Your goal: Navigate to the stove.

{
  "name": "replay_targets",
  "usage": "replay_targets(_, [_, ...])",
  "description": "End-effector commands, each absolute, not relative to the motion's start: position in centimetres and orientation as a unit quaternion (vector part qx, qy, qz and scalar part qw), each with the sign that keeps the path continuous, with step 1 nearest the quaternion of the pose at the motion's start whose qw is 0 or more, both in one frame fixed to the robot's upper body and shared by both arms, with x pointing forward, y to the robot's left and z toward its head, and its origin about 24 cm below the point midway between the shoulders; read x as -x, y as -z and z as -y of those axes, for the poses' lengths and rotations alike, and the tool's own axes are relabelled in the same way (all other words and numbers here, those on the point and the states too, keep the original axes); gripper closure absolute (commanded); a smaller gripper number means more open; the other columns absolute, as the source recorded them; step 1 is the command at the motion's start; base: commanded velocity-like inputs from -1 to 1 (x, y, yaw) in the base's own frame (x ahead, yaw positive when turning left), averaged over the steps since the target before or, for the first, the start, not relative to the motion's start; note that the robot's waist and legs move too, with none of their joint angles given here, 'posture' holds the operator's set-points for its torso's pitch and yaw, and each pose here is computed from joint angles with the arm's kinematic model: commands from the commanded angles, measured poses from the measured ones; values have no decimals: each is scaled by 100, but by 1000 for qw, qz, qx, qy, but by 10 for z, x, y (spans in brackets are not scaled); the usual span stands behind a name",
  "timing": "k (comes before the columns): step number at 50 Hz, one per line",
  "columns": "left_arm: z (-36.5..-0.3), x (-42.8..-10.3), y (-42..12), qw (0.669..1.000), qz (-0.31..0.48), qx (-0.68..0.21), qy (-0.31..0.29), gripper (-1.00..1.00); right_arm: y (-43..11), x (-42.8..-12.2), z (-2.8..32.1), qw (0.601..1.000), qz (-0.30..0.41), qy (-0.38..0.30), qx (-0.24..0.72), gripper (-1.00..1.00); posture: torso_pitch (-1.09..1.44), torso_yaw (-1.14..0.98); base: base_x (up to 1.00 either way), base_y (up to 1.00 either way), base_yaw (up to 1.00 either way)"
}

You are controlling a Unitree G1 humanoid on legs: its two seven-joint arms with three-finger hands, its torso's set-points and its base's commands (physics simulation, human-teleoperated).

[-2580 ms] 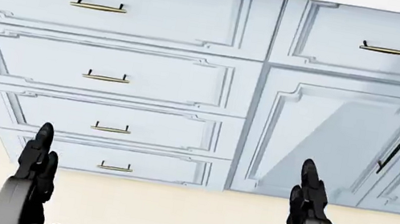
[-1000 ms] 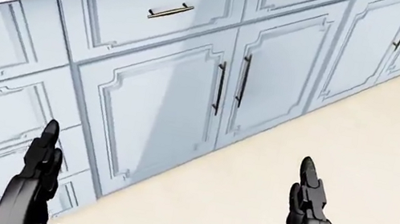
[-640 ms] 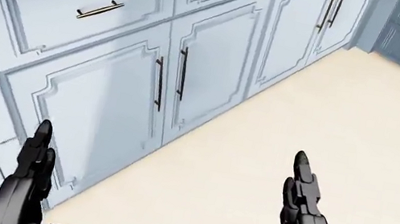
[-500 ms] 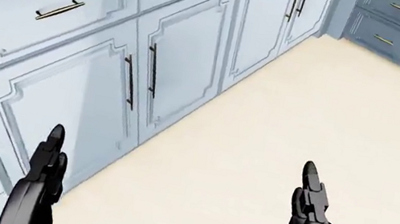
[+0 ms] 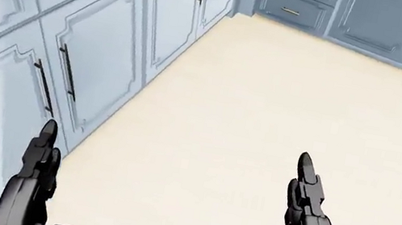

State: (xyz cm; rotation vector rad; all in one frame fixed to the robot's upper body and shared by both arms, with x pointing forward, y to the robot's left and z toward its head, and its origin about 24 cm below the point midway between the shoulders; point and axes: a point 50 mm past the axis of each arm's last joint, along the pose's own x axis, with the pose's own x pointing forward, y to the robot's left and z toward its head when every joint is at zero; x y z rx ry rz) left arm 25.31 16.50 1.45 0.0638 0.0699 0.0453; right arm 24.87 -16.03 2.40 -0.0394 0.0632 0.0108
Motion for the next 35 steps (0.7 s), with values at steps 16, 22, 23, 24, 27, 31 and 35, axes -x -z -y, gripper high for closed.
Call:
replay_targets(16, [-165,-257,-29,999,5,-37,-20,-100,-38,-251,158,1000,6,-8,20,-100,0,0,0,0,-45])
replay_targets(22, [-165,-256,-30,999,6,-38,-20,-100,-39,-250,158,1000,6,-8,20,-100,0,0,0,0,-45])
replay_targets(23, [-165,-256,-30,999,6,-37,-20,-100,-39,-250,158,1000,6,-8,20,-100,0,0,0,0,-45])
replay_targets(24, [-165,-256,-30,999,6,-38,-20,-100,-38,-251,158,1000,6,-8,20,-100,0,0,0,0,-45])
replay_targets(27, [-165,-256,-30,999,6,-38,-20,-100,-38,-251,158,1000,6,-8,20,-100,0,0,0,0,-45])
replay_targets(31, [-165,-257,-30,999,6,-38,-20,-100,-39,-250,158,1000,6,-8,20,-100,0,0,0,0,-45])
replay_targets(35, [-165,-256,-29,999,6,-38,-20,-100,-37,-251,158,1000,6,-9,20,-100,0,0,0,0,-45])
